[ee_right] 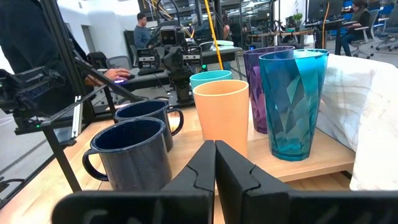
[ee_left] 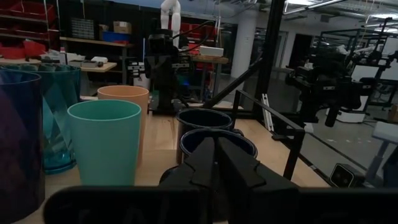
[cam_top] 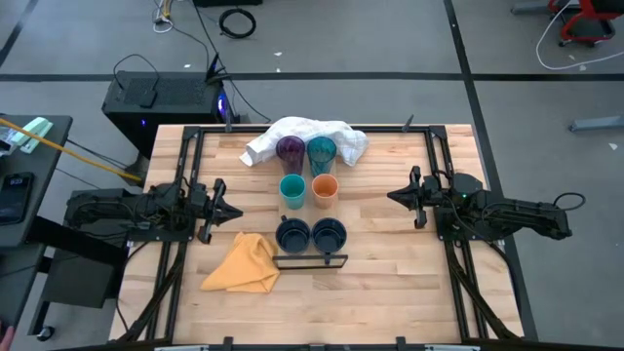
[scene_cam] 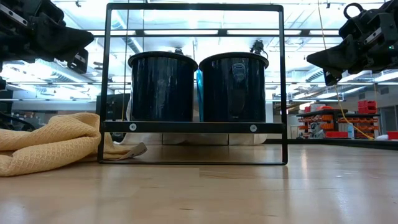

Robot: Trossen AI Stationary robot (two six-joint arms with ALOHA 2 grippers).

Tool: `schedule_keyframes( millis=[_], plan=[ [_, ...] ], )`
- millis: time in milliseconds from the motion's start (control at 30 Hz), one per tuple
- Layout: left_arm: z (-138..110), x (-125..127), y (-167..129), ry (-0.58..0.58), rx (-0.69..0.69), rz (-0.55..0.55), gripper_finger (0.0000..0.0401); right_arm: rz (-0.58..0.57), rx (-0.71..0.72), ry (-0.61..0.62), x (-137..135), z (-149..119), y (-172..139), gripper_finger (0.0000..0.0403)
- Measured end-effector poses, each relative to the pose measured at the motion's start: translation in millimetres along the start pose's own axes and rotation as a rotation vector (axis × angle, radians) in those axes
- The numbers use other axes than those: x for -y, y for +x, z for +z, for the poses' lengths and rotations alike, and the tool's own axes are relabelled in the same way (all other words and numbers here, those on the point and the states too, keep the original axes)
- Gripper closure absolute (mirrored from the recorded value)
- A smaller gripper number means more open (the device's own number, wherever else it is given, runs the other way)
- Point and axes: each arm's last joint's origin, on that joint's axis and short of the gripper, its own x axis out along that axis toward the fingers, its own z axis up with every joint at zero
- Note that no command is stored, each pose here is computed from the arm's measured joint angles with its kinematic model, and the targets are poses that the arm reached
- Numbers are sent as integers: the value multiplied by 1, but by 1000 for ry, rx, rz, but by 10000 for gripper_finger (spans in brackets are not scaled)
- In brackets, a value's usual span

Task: Stack small to large cups/mugs on shelf
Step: Return to Home Position

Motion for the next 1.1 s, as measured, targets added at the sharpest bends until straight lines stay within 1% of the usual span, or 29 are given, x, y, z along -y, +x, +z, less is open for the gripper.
schedule_keyframes(
  millis=[133,467,867,1100],
  plan=[
    [0,0,0,0,0,0,377,0,0,0,0,0,0,387],
    [0,0,0,0,0,0,364,0,0,0,0,0,0,387],
    [0,0,0,0,0,0,380,0,0,0,0,0,0,387],
    [0,0,0,0,0,0,369,0,0,0,0,0,0,387]
  ],
)
